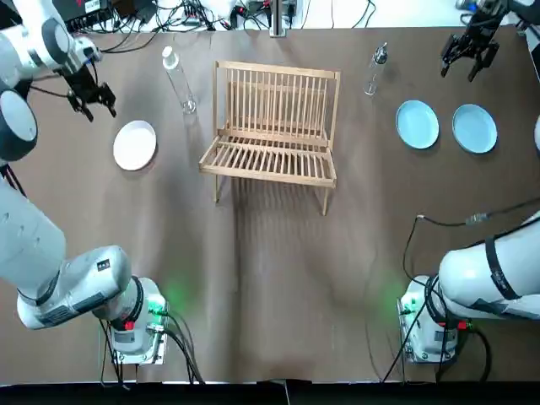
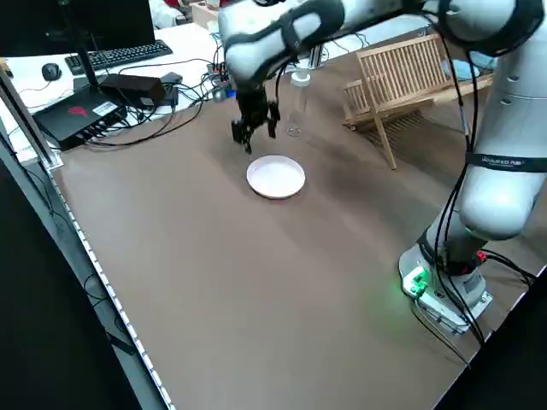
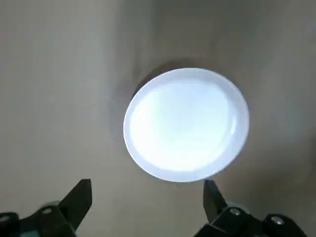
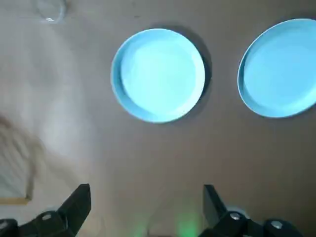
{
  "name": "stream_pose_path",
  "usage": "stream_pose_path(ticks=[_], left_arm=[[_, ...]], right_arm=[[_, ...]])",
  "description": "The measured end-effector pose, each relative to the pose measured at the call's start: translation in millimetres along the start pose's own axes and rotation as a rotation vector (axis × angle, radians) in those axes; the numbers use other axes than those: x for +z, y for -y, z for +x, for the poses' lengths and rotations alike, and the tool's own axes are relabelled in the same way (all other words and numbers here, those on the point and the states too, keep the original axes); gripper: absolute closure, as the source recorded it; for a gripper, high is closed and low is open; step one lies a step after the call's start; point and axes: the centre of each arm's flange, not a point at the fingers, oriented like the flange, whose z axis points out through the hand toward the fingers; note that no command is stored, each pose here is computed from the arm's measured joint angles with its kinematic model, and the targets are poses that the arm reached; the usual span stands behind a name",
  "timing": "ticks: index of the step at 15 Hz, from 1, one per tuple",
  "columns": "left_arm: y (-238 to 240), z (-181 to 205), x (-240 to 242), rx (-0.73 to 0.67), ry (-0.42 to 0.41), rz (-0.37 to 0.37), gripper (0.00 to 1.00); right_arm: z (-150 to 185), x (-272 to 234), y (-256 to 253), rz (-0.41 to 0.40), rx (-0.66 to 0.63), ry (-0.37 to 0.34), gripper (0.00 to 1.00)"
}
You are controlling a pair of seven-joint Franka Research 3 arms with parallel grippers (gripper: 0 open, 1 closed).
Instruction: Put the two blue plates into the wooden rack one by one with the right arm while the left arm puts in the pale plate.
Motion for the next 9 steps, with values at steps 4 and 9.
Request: stream_pose_path(ticks=[4, 9], left_arm=[[14.6, 14.6, 67.3, -0.017, 0.058, -0.020, 0.01], [26.2, 35.9, 128.0, -0.019, 0.118, -0.041, 0.01]], right_arm=[[58.7, 49.7, -18.0, 0.000, 0.024, -0.139, 0.00], [94.3, 119.2, -78.5, 0.008, 0.065, -0.174, 0.00]])
